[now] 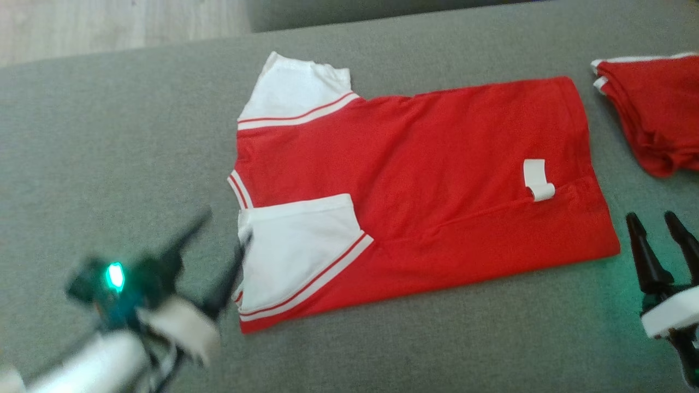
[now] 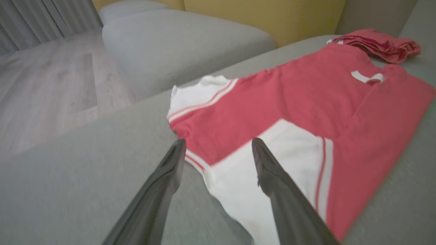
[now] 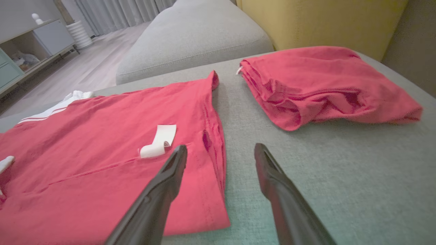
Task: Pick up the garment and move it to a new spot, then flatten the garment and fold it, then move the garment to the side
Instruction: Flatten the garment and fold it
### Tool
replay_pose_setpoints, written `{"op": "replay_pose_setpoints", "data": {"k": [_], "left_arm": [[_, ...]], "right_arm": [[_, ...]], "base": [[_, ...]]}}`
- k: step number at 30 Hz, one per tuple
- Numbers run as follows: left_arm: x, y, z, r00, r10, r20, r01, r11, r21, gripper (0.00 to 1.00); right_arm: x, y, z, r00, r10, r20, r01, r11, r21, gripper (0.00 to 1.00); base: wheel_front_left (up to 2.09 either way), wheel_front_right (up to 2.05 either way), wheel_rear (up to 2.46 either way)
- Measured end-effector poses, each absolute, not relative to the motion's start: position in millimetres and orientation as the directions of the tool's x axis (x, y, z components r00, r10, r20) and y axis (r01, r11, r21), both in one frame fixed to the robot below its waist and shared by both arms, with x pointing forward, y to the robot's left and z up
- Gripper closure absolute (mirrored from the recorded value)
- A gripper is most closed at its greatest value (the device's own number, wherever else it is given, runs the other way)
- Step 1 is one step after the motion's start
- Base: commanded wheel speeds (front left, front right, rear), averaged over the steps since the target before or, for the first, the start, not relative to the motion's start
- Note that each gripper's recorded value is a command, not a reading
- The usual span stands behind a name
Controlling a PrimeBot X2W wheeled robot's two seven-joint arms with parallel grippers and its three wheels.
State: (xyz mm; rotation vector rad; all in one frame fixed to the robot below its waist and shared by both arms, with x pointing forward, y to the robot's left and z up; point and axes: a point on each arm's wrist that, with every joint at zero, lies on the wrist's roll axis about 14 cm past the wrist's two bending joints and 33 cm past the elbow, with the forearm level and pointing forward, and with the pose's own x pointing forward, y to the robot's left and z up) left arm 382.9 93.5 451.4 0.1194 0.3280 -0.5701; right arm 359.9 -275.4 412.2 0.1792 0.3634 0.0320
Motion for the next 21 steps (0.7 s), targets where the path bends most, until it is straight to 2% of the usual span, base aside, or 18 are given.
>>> {"op": "replay_pose_setpoints", "data": {"k": [4, 6, 7, 14, 21], "left_arm": [[441, 84, 485, 0.766, -0.567, -0.304, 0.619, 0.778, 0.111, 0.0], [468, 80, 490, 0.74, -0.584, -0.334, 0.65, 0.749, 0.131, 0.0], [468, 80, 490, 0.74, -0.584, -0.334, 0.65, 0.749, 0.131, 0.0], [553, 87, 473, 0.665, -0.521, -0.536, 0.667, 0.737, 0.112, 0.0], [593, 91, 424, 0.546, -0.42, -0.725, 0.639, 0.768, 0.037, 0.0]], "right_arm": [[369, -265, 415, 0.935, 0.084, -0.344, -0.022, 0.983, 0.182, 0.0], [376, -262, 417, 0.937, 0.091, -0.338, -0.032, 0.984, 0.176, 0.0], [376, -262, 417, 0.937, 0.091, -0.338, -0.032, 0.984, 0.176, 0.0], [398, -260, 422, 0.943, 0.093, -0.319, -0.044, 0.987, 0.158, 0.0], [398, -273, 411, 0.936, 0.038, -0.35, 0.015, 0.989, 0.147, 0.0]], "base": [[0.0, 0.0, 0.0], [0.0, 0.0, 0.0], [0.0, 0.0, 0.0], [0.0, 0.0, 0.0], [0.0, 0.0, 0.0]]}}
